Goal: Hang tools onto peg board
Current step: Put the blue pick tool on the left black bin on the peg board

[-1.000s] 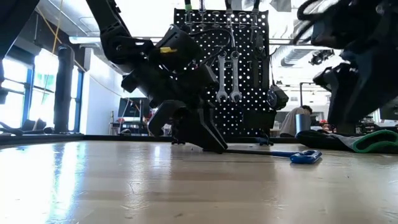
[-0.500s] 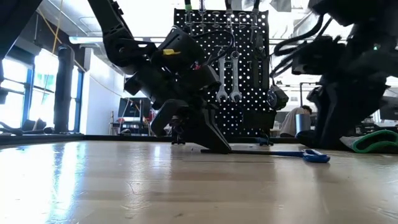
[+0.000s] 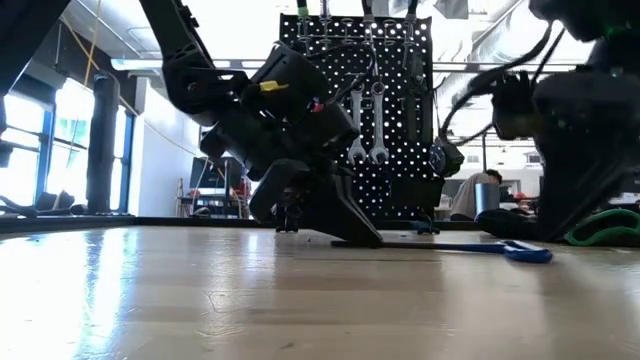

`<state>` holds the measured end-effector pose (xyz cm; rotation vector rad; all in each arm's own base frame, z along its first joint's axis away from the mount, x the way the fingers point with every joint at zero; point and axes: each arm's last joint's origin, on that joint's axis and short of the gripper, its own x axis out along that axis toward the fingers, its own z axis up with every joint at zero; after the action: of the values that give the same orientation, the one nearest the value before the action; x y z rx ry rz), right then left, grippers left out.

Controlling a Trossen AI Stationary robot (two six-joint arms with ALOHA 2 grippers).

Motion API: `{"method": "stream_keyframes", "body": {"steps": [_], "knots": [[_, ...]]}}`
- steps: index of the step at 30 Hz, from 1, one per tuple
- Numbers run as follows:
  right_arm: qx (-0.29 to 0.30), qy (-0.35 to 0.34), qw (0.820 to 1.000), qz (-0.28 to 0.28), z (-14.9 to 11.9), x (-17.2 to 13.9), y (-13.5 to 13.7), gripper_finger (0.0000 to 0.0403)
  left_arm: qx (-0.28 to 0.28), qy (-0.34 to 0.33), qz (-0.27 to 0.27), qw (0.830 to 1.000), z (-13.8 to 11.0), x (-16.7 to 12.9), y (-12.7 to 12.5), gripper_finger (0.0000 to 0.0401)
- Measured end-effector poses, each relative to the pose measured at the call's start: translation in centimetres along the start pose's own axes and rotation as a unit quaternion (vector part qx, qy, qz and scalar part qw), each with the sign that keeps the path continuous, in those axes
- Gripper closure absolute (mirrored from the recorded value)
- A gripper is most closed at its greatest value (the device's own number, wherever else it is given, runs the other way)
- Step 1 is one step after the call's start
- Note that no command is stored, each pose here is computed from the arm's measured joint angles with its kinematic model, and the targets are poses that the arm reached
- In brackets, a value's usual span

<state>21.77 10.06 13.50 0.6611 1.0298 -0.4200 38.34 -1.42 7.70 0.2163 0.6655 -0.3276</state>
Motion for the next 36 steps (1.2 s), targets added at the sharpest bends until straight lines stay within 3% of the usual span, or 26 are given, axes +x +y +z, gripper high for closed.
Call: {"method": "stream_keyframes", "body": {"steps": [8,15,32,36], "knots": [[0.107,-0.049,0.991,0.066,-1.6,1.3,-1.5,0.0274,0.001,0.003,0.008,1.0,0.2,0.1,-0.7,0.0401],[0.171,-0.072,0.98,0.079,-2.8,1.0,-1.6,0.0274,-0.009,0.005,0.022,1.0,0.4,0.3,-1.2,0.0401],[0.242,-0.1,0.96,0.103,-2.6,0.9,-1.3,0.0274,0.0,-0.016,0.043,0.999,1.2,0.6,-2.6,0.0401],[0.263,-0.154,0.941,0.147,-1.8,0.4,-0.3,0.0274,0.002,-0.023,0.043,0.999,1.4,0.7,-2.7,0.0401]]}}
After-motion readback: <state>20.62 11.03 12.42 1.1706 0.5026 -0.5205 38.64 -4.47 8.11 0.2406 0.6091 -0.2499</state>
